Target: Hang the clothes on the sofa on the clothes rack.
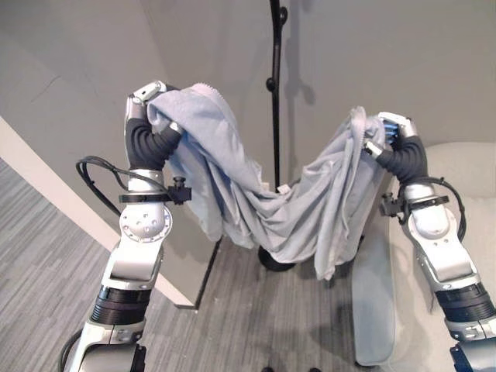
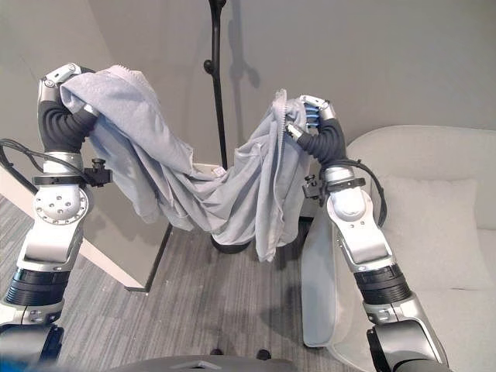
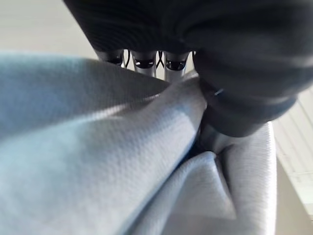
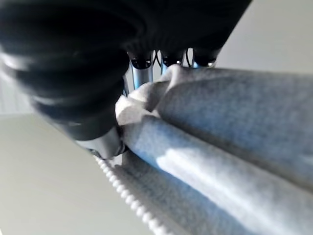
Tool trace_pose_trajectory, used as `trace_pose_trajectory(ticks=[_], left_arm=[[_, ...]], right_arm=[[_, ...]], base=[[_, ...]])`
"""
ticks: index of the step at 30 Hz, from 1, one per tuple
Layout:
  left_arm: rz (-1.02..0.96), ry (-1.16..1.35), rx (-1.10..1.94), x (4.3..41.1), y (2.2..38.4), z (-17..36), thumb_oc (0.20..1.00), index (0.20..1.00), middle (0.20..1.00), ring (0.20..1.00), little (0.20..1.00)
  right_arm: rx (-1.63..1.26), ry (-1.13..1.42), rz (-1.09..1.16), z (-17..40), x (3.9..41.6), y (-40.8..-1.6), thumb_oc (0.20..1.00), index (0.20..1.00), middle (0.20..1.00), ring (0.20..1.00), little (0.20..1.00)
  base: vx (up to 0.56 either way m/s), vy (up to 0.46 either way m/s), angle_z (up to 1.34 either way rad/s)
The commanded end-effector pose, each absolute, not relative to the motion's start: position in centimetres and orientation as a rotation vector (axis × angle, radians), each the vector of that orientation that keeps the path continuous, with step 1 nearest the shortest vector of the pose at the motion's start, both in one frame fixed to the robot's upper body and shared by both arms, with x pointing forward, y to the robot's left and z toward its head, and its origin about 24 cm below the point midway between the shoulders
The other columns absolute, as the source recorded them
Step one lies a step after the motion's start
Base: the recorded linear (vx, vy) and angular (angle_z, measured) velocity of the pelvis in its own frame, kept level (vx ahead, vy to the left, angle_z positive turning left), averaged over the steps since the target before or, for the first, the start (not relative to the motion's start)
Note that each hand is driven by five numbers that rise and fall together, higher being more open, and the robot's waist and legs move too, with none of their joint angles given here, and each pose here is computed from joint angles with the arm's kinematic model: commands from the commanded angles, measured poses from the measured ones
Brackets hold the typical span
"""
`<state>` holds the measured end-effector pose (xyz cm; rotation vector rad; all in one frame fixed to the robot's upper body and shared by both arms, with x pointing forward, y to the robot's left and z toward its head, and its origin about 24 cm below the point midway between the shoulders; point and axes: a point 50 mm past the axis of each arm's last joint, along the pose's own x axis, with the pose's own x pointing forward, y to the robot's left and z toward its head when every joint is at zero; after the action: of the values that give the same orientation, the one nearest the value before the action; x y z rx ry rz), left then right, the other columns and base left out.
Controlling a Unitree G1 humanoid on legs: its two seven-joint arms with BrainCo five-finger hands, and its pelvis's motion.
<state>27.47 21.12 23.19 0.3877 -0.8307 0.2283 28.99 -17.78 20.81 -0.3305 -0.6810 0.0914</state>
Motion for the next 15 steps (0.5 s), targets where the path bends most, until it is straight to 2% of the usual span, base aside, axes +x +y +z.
trace_pose_trajectory(ticks=[1,7,11,15], left_arm=[[0.246,-1.001,0.44,26.7,21.5,26.3,0.2,0.2,0.2,0.2,0.2],[0.267,-1.127,0.434,26.3,21.3,29.2,0.2,0.2,0.2,0.2,0.2],[0.284,-1.234,0.442,26.1,21.2,32.3,0.2,0.2,0.2,0.2,0.2],[0.288,-1.267,0.441,26.0,21.1,33.3,0.2,0.2,0.2,0.2,0.2]], right_arm=[[-0.25,-0.886,0.09,24.2,27.6,-18.2,0.2,0.2,0.2,0.2,0.2],[-0.262,-1.023,0.089,27.6,26.8,-18.4,0.2,0.2,0.2,0.2,0.2],[-0.361,-1.161,0.005,31.4,26.2,-19.3,0.2,0.2,0.2,0.2,0.2],[-0.398,-1.206,-0.03,32.9,26.0,-19.5,0.2,0.2,0.2,0.2,0.2]], base=[[0.0,0.0,0.0],[0.0,0.0,0.0],[0.0,0.0,0.0],[0.0,0.0,0.0]])
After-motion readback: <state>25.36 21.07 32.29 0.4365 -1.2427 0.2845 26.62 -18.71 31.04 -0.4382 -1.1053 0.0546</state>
